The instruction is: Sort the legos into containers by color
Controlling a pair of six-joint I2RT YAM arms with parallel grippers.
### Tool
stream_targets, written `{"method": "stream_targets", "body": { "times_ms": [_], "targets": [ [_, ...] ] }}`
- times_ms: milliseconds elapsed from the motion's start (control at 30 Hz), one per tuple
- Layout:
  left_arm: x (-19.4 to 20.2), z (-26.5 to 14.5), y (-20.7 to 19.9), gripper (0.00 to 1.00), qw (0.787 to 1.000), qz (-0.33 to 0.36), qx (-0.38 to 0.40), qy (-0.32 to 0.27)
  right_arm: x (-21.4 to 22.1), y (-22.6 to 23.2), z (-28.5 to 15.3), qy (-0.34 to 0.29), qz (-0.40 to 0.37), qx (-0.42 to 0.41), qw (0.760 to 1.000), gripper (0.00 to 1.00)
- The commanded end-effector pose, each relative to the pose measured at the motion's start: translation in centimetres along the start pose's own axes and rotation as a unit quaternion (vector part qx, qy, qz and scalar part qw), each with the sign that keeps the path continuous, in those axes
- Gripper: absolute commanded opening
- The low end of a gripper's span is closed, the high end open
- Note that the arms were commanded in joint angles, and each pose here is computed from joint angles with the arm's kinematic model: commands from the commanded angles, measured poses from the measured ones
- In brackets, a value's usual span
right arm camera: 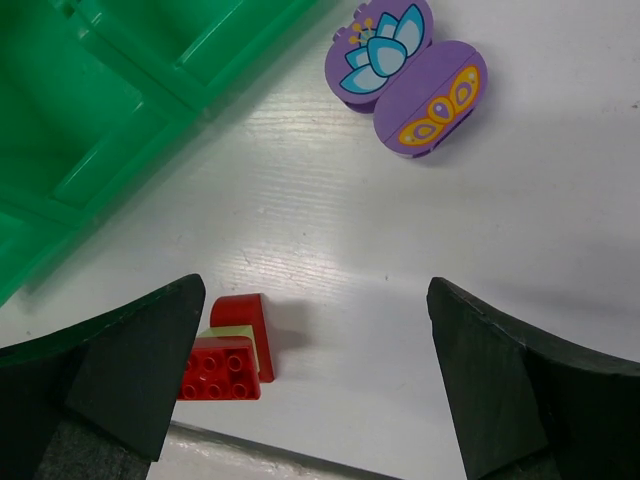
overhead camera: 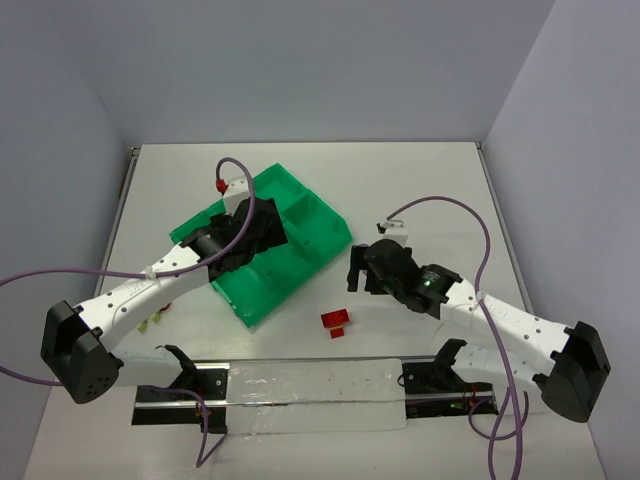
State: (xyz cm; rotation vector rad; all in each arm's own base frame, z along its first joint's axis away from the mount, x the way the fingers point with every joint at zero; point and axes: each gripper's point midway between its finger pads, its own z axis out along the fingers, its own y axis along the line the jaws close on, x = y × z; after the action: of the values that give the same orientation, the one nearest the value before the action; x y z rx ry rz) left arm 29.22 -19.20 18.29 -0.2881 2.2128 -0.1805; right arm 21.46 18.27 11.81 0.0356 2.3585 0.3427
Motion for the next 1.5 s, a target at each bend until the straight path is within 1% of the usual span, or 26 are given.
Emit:
{"method": "stream_targets", "body": {
  "times_ms": [0,133,233,333,367,400,500,633,733,800,967,1167,1267,1467],
  "targets": [
    [-2.0,-1.1,0.2,0.99,0.999,-0.005,-0.003,-0.032,-1.0,-0.4,-0.9,-0.033,0.02,0.004,0.999,1.0],
    [-2.3,-1.5,0.8,0.99,0.999,-0.012,-0.008,-0.044,-0.5,-0.3,-1.4,-0.021,0.01,-0.004,1.0,1.0],
    [-2.3,-1.6,0.8,0.99,0.999,-0.005,-0.006,-0.043,0.5,1.6,-2.0,-0.009,-0.019,-0.047,0.999,1.0],
    [-2.2,-1.5,1.4,0.99,0.999,0.003,-0.024,-0.039,1.4,3.6,-2.8,-0.005,-0.048,-0.077,0.996,1.0],
    [-2.3,-1.6,1.9,0.99,0.998,0.004,-0.037,-0.041,1.2,4.2,-3.2,-0.017,-0.06,-0.073,0.995,1.0],
    [-2.3,-1.6,2.1,0.99,0.998,0.004,-0.042,-0.041,2.2,5.3,-3.6,-0.012,-0.088,-0.08,0.993,1.0],
    [-2.6,-2.0,2.2,0.99,0.998,0.003,-0.041,-0.044,3.6,6.6,-4.0,-0.013,-0.138,-0.069,0.988,1.0],
    [-2.7,-2.5,2.1,0.99,0.999,-0.004,-0.023,-0.048,5.3,8.1,-3.9,0.005,-0.165,-0.041,0.985,1.0],
    [-3.0,-2.8,2.2,0.99,0.998,-0.008,-0.021,-0.054,7.0,8.8,-3.4,0.025,-0.165,-0.023,0.986,1.0],
    [-3.0,-2.8,2.5,0.99,0.998,-0.007,-0.028,-0.054,7.6,8.8,-3.2,0.034,-0.147,-0.012,0.988,1.0],
    [-2.9,-2.7,2.4,0.99,0.998,-0.007,-0.029,-0.051,7.8,8.3,-2.9,0.033,-0.124,0.012,0.992,1.0],
    [-2.6,-2.3,2.1,0.99,0.999,-0.006,-0.028,-0.045,8.2,7.7,-2.5,0.038,-0.125,0.03,0.991,1.0],
    [-2.4,-2.1,2.0,0.99,0.999,-0.005,-0.028,-0.042,8.8,7.7,-2.1,0.047,-0.131,0.028,0.99,1.0],
    [-2.2,-1.9,2.0,0.99,0.999,-0.001,-0.03,-0.039,8.7,7.7,-1.2,0.059,-0.116,0.009,0.991,1.0]
  ]
}}
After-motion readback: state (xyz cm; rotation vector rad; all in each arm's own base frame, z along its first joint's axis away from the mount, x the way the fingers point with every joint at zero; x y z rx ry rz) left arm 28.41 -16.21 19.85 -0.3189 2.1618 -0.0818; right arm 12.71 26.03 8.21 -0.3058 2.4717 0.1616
